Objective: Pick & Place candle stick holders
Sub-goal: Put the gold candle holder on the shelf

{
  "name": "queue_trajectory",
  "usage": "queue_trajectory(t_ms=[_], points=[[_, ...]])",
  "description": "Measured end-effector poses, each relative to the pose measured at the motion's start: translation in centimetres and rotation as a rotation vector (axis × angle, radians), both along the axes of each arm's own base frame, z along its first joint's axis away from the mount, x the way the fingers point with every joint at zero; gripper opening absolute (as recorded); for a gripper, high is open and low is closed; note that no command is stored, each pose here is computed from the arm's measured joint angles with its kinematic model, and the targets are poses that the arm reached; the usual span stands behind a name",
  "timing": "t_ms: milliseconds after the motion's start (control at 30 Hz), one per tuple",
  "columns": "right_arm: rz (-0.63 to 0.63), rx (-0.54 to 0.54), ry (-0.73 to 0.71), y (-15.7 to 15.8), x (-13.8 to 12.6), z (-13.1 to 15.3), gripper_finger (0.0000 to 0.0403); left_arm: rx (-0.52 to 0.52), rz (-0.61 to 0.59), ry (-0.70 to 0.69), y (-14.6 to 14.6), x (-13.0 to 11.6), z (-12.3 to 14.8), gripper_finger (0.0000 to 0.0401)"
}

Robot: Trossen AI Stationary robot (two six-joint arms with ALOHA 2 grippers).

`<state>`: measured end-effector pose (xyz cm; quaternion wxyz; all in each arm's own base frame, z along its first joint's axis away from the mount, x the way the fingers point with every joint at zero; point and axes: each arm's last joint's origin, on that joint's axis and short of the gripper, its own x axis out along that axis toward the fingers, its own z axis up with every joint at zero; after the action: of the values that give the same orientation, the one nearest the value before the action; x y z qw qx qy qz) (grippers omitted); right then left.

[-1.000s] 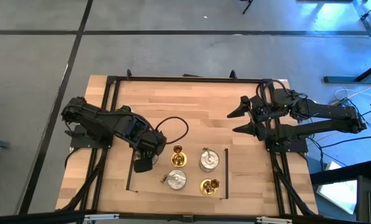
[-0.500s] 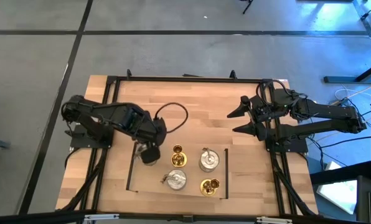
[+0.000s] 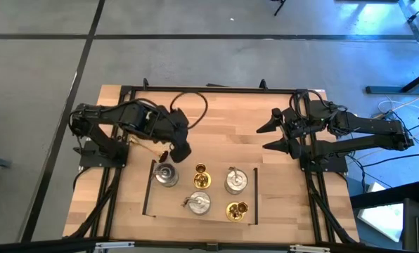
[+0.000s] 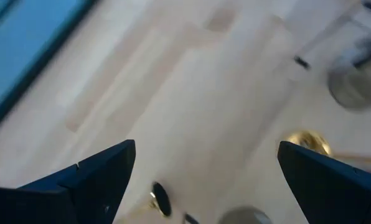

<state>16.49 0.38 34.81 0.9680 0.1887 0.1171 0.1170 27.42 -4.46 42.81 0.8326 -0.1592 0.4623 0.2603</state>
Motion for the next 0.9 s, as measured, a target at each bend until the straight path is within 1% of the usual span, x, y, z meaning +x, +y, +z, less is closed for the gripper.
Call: queue_trajectory(t_ms=[167,233,267,400,567,733,833,900], points=[[-0.003,0.006,-0.002,0.0,0.0,0.0,0.0338,0.103,0.070,-0.012,1.4,-0.2,0.4,0.0391],[-0.036,0.000,-0.004,-0.1,0.0,0.1,0.0338,0.121,0.093,-0.003,2.1,-0.3,0.4,0.0391],[-0.054,-0.003,-0.004,-0.2,0.0,0.0,0.0338,0.115,0.115,-0.003,2.5,-0.2,0.4,0.0391],[-0.072,-0.003,-0.006,-0.2,0.1,0.1,0.0337,0.052,0.298,-0.040,4.9,-0.2,0.4,0.0391],[-0.076,0.041,-0.021,-0.2,0.1,0.3,0.0337,-0.020,0.527,-0.083,8.4,-0.4,0.3,0.0391],[-0.063,0.053,-0.059,-0.2,0.1,0.7,0.0337,-0.155,0.647,-0.082,11.9,-1.1,0.2,0.0391],[-0.009,0.064,-0.091,-0.1,0.1,1.0,0.0337,-0.272,0.717,-0.069,13.4,-1.5,-0.5,0.0391],[0.036,0.069,-0.113,0.1,0.1,1.3,0.0337,-0.353,0.744,-0.051,14.1,-1.7,-1.1,0.0391]])
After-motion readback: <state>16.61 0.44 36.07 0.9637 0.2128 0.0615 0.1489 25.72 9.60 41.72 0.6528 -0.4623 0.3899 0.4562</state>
